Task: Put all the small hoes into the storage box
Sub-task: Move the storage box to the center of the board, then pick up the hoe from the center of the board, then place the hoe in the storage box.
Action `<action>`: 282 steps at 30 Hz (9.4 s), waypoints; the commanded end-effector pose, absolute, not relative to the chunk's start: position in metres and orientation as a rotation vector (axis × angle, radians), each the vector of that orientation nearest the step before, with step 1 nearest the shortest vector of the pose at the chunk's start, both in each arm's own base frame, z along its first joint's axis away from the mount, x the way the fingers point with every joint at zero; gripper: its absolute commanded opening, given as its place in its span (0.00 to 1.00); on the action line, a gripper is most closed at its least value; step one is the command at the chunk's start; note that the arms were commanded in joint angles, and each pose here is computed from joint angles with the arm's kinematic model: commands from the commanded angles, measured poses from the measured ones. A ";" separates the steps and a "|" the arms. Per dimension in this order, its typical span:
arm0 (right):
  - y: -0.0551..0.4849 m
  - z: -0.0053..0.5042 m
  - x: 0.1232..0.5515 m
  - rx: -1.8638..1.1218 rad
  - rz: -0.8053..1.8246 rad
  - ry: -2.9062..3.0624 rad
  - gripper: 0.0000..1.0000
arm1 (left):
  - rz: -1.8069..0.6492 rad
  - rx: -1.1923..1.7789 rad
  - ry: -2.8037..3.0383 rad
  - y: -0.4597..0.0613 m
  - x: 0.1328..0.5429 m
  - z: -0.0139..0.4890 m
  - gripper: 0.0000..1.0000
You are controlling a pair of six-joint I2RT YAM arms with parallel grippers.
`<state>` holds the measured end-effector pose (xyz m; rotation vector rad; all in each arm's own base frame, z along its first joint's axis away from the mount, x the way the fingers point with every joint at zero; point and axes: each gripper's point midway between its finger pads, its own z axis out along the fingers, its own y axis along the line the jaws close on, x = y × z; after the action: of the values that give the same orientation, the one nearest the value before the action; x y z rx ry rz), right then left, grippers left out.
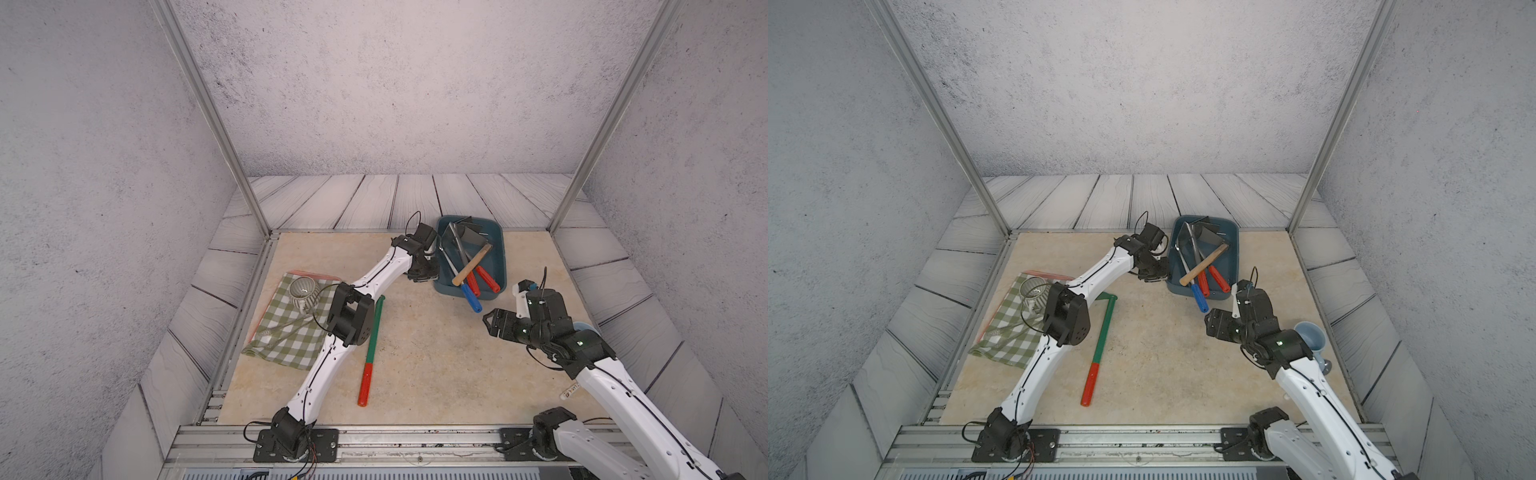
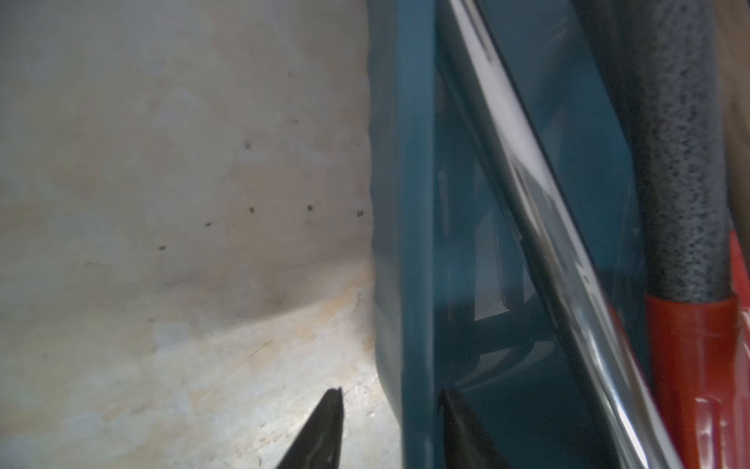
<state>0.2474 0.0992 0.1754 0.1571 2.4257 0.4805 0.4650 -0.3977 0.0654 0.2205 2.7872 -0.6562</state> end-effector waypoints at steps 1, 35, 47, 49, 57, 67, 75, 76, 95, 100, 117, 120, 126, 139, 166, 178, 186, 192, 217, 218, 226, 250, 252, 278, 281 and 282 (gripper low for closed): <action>0.095 0.180 0.246 0.151 0.461 2.414 0.83 | -0.590 0.243 2.826 -0.392 0.459 0.053 0.31; 0.101 0.178 0.252 0.161 0.497 2.413 0.84 | -0.459 -0.025 2.809 -0.292 0.365 0.079 0.00; 0.107 0.181 0.256 0.148 0.534 2.404 0.84 | -0.428 -0.001 2.816 -0.281 0.333 0.072 0.00; 0.108 0.181 0.256 0.147 0.537 2.406 0.84 | -0.454 0.016 2.837 -0.286 0.332 0.069 0.00; 0.108 0.182 0.257 0.137 0.535 2.404 0.83 | -0.456 0.051 2.851 -0.279 0.322 0.077 0.30; 0.111 0.184 0.258 0.128 0.554 2.401 0.84 | -0.370 0.183 2.856 -0.250 0.307 0.118 0.64; 0.114 0.182 0.258 0.120 0.574 2.409 0.84 | -0.316 0.246 2.892 -0.206 0.287 0.131 0.56; 0.115 0.181 0.259 0.121 0.577 2.412 0.84 | -0.285 0.253 2.903 -0.200 0.285 0.129 0.56; 0.117 0.178 0.259 0.108 0.576 2.428 0.84 | -0.244 0.241 3.054 -0.187 0.279 0.051 0.56; 0.115 0.176 0.258 0.100 0.562 2.437 0.84 | -0.252 0.240 3.073 -0.192 0.283 0.037 0.55; 0.113 0.180 0.258 0.088 0.538 2.437 0.84 | -0.140 0.195 3.101 -0.186 0.287 0.011 0.43; 0.112 0.178 0.258 0.089 0.532 2.441 0.84 | -0.128 0.203 3.104 -0.188 0.286 0.009 0.40; 0.112 0.176 0.256 0.089 0.532 2.446 0.84 | -0.078 0.210 3.087 -0.188 0.285 0.009 0.29; 0.110 0.176 0.254 0.095 0.525 2.446 0.84 | -0.050 0.220 3.044 -0.183 0.289 0.033 0.00; 0.109 0.174 0.252 0.098 0.523 2.450 0.84 | 0.021 0.322 2.940 -0.183 0.315 0.105 0.00; 0.108 0.175 0.253 0.092 0.515 2.449 0.84 | -0.029 0.327 2.851 -0.189 0.327 0.145 0.00; 0.110 0.174 0.254 0.091 0.523 2.450 0.84 | -0.099 0.350 2.785 -0.195 0.329 0.175 0.00; 0.111 0.174 0.255 0.091 0.529 2.450 0.83 | -0.177 0.390 2.767 -0.208 0.329 0.187 0.00; 0.107 0.172 0.251 0.095 0.508 2.454 0.84 | -0.345 0.604 2.528 -0.293 0.338 0.254 0.00; 0.107 0.172 0.250 0.095 0.507 2.456 0.84 | -0.352 0.609 2.519 -0.297 0.339 0.256 0.00; 0.106 0.171 0.249 0.098 0.506 2.455 0.84 | -0.374 0.640 2.485 -0.322 0.347 0.268 0.00; 0.101 0.168 0.246 0.097 0.471 2.459 0.84 | -0.403 0.697 2.362 -0.379 0.402 0.265 0.00; 0.100 0.168 0.246 0.098 0.468 2.459 0.83 | -0.398 0.703 2.354 -0.382 0.406 0.261 0.00; 0.099 0.166 0.245 0.098 0.467 2.466 0.83 | -0.449 0.737 2.371 -0.416 0.420 0.196 0.00; 0.098 0.166 0.245 0.099 0.466 2.464 0.84 | -0.449 0.738 2.371 -0.417 0.422 0.186 0.00; 0.098 0.166 0.244 0.099 0.466 2.463 0.84 | -0.452 0.744 2.370 -0.418 0.422 0.182 0.00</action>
<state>0.2493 0.1029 0.1702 0.1026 2.4534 0.4896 0.4127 -0.4034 0.1653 0.7488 2.4705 -0.3992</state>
